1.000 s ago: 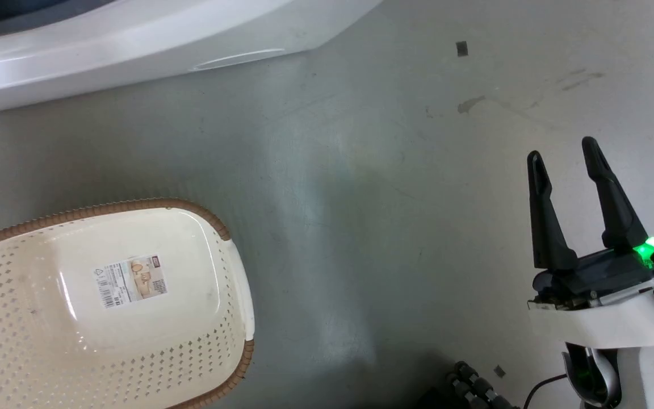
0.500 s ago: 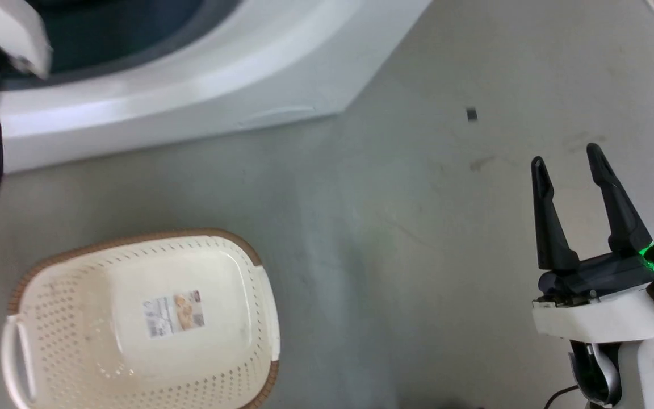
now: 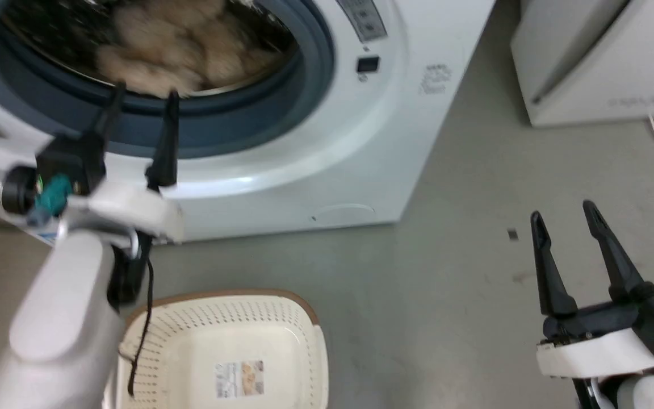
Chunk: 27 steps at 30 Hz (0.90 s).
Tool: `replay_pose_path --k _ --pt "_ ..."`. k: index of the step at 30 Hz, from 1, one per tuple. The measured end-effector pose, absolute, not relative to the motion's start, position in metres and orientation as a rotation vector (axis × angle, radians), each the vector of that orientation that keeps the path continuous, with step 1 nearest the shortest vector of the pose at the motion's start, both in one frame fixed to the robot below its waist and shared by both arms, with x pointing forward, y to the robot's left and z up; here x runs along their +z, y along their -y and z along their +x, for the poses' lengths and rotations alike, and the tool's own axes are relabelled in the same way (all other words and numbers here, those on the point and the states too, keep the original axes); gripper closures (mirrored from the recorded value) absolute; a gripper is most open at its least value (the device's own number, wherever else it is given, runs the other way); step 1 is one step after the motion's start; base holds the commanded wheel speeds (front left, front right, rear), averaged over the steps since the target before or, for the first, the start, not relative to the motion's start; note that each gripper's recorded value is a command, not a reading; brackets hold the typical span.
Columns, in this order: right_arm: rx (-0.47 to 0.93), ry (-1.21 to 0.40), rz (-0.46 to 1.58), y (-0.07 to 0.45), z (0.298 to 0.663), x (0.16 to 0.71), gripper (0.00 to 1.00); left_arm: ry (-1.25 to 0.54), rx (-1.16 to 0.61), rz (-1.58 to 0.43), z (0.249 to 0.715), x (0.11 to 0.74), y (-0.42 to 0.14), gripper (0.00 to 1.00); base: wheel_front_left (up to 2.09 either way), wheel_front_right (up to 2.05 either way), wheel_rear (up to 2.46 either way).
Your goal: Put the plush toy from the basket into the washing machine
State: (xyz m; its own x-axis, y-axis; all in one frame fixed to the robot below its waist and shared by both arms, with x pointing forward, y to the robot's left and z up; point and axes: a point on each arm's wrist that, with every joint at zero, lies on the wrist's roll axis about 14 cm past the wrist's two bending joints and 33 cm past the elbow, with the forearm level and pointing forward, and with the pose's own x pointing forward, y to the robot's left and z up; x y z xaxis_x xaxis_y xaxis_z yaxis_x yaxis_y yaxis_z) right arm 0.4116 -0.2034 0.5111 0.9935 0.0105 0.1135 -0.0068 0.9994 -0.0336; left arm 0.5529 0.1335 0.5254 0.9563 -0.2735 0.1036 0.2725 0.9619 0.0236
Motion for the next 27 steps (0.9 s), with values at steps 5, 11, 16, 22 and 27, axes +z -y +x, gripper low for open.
replay_pose_path --k 5,11,16,22,27 --pt "0.032 0.154 -0.019 0.194 0.402 0.526 0.0 0.151 -0.175 -0.015 0.501 0.542 -0.162 0.0 0.0 0.0 0.0" --pt "0.069 0.188 -0.007 0.181 0.39 0.539 0.0 0.133 -0.099 0.039 0.44 0.531 -0.179 0.0 0.0 0.0 0.0" --pt "0.088 0.204 -0.001 0.175 0.384 0.545 0.0 0.126 -0.059 0.011 0.405 0.526 -0.178 0.0 0.0 0.0 0.0" --pt "0.115 0.195 0.003 0.166 0.379 0.542 0.0 0.077 -0.05 0.033 0.379 0.508 -0.175 0.0 0.0 0.0 0.0" --pt "0.129 0.187 0.007 0.161 0.377 0.54 0.0 0.067 -0.043 0.035 0.374 0.504 -0.176 0.0 0.0 0.0 0.0"
